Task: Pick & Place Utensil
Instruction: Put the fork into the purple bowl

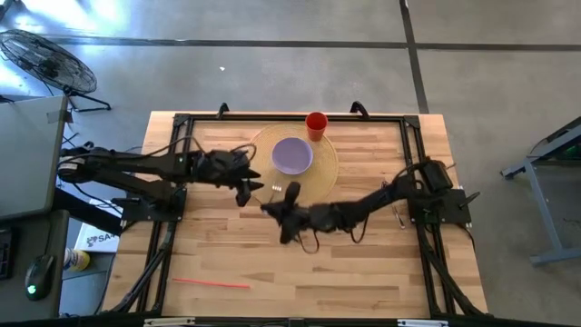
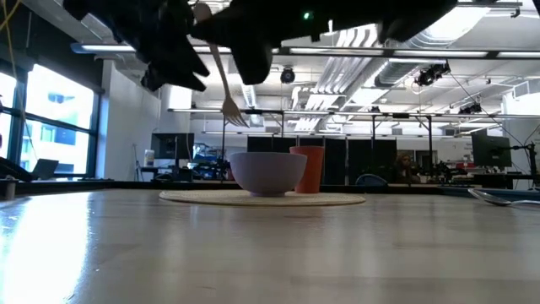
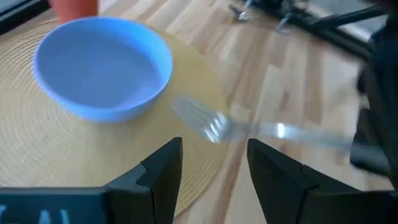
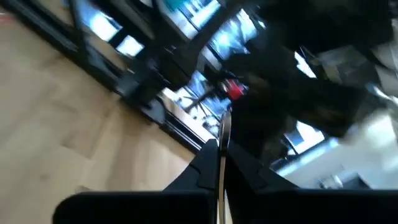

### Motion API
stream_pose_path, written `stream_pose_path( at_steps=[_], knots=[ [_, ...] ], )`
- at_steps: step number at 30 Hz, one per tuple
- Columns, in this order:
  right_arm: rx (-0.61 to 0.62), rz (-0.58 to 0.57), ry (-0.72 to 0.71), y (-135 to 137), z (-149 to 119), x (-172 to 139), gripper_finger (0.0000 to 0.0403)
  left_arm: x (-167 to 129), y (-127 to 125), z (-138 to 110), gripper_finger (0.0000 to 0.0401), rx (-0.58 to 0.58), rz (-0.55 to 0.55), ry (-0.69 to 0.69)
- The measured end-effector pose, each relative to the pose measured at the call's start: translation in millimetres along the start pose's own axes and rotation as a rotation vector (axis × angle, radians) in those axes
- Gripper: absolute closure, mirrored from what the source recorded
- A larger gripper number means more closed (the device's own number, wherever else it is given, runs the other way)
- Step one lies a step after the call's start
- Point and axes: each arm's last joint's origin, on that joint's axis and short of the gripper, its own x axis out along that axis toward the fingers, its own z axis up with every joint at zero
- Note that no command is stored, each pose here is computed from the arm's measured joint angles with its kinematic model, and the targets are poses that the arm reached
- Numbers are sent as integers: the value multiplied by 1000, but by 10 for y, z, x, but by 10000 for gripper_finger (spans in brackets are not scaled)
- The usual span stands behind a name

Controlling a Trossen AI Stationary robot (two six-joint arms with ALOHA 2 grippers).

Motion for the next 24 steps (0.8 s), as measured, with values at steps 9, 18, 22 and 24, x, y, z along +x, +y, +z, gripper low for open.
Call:
stream_pose_path(
  at_steps=[9,18,22,24],
  knots=[
    [43,-92,85,-317,-340,193,399,18,-119,-319,223,14,142,-18],
    [158,-136,240,-606,-792,343,397,16,-139,-369,223,25,154,-12],
    [186,-134,296,-689,-952,374,400,16,-141,-370,222,25,146,-7],
    [221,-129,315,-713,-1011,382,400,16,-141,-371,222,25,145,-7]
  ],
)
